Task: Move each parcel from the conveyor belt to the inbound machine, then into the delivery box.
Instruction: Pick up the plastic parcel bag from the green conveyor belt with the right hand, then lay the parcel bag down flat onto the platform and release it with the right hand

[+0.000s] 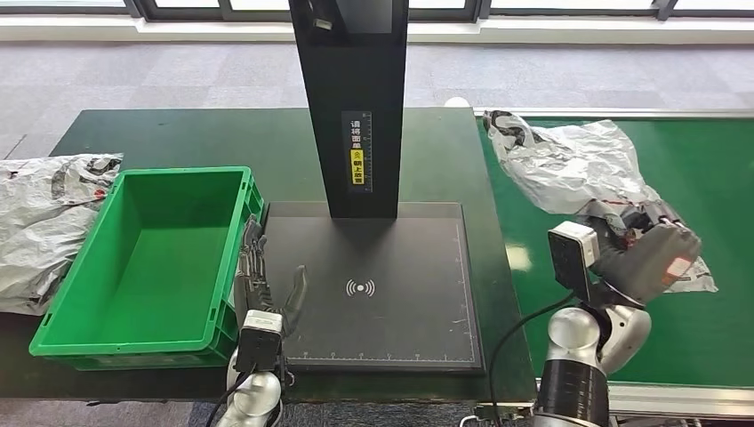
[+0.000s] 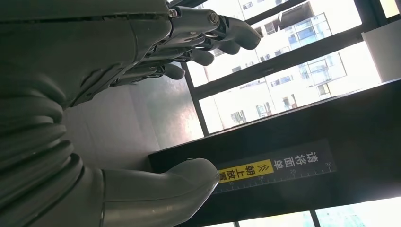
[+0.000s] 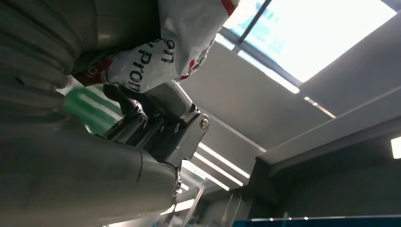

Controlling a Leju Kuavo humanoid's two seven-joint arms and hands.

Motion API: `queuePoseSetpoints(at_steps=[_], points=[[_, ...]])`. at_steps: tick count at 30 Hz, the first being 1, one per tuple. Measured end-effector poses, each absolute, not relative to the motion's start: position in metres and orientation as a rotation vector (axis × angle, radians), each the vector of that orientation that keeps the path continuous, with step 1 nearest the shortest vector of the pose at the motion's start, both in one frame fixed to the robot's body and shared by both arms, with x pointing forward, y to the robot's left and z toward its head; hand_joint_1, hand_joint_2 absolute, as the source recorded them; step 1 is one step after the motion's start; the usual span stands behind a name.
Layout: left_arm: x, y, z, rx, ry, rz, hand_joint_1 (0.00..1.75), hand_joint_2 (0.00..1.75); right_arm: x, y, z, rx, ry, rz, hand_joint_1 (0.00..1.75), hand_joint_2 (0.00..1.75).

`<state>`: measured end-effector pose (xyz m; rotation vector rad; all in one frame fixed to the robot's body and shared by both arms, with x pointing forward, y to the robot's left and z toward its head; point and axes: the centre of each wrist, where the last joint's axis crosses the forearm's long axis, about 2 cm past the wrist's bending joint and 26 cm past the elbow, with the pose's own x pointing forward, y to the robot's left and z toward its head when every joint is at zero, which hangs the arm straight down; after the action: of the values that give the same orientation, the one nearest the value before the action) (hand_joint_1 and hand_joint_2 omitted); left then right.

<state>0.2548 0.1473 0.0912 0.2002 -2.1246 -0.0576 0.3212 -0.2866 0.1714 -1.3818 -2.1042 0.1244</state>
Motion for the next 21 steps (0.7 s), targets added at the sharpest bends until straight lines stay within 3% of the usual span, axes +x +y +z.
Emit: queuePoseSetpoints(at_steps=[7, 21], points=[[0.256, 0.147, 0.091, 0.191, -2.119, -0.047, 0.00, 1.75, 0.336, -0.222, 0.172, -0.695, -2.302, 0.212, 1.75, 1.75], [0.270, 0.140, 0.098, 0.171, -2.124, 0.004, 0.00, 1.75, 0.321, -0.137, 0.089, -0.093, -2.059, 0.574, 1.75, 1.75]])
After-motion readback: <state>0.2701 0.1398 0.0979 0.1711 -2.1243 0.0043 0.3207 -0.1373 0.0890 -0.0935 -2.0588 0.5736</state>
